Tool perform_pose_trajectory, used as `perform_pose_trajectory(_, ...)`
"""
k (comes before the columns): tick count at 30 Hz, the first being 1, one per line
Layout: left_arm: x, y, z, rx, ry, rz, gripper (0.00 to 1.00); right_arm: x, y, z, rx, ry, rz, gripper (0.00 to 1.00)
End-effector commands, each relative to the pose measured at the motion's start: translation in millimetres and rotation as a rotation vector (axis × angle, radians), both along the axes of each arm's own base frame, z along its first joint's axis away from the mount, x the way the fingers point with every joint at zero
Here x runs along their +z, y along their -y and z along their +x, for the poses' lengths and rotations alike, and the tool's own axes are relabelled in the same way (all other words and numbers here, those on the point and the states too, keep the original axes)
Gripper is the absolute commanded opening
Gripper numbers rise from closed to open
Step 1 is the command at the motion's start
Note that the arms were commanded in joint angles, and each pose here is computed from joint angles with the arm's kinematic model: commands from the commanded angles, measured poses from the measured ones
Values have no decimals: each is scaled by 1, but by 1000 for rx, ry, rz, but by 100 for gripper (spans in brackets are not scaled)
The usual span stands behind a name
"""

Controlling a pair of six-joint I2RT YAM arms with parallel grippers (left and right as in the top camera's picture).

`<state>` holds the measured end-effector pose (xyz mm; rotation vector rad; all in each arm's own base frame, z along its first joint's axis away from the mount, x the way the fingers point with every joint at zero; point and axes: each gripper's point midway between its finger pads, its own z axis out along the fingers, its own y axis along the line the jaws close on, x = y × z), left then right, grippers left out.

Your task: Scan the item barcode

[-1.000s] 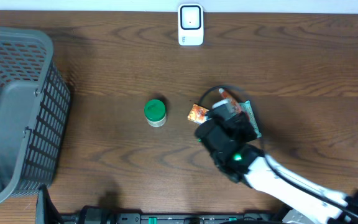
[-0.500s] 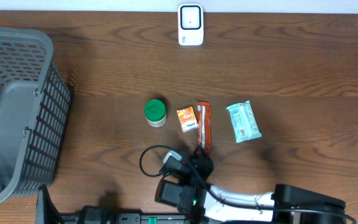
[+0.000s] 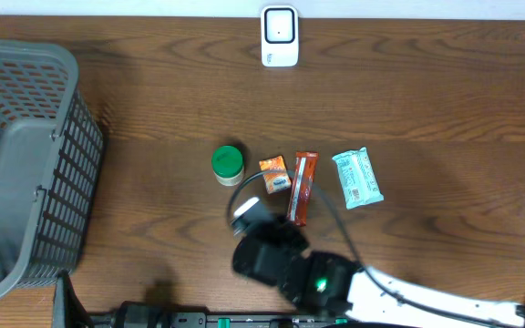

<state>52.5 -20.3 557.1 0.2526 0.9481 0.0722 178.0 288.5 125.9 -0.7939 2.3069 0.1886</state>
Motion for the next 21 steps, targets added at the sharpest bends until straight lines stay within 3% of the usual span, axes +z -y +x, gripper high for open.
perform_pose_trajectory(1,0,2,-3,-9,10,2,84,-4,-3,-17,-21,-319,174,99)
perform_pose_trajectory(4,0,2,-3,-9,10,2,84,-4,-3,-18,-7,-373,198,99)
perform_pose_trajectory(8,0,2,-3,-10,10,2,84,-4,12,12,-100,-256,157,99)
perform_pose_trajectory(12,0,2,-3,-10,10,1,84,-26,36,44,-220,-320,146,97)
perform_pose_trajectory(13,0,2,-3,-10,10,1,84,-32,38,50,-227,-347,150,85)
perform_pose_trajectory(15,0,2,-3,-10,10,2,84,-45,29,62,-144,-456,234,41)
perform_pose_trajectory(16,0,2,-3,-10,10,1,84,-46,21,64,-80,-499,286,29)
perform_pose_trajectory(17,0,2,-3,-10,10,1,84,-49,16,68,-40,-544,339,8)
perform_pose_trajectory(18,0,2,-3,-10,9,2,84,-54,17,72,-45,-574,365,1)
perform_pose_trajectory(21,0,2,-3,-10,9,1,84,-76,27,80,-59,-653,382,1)
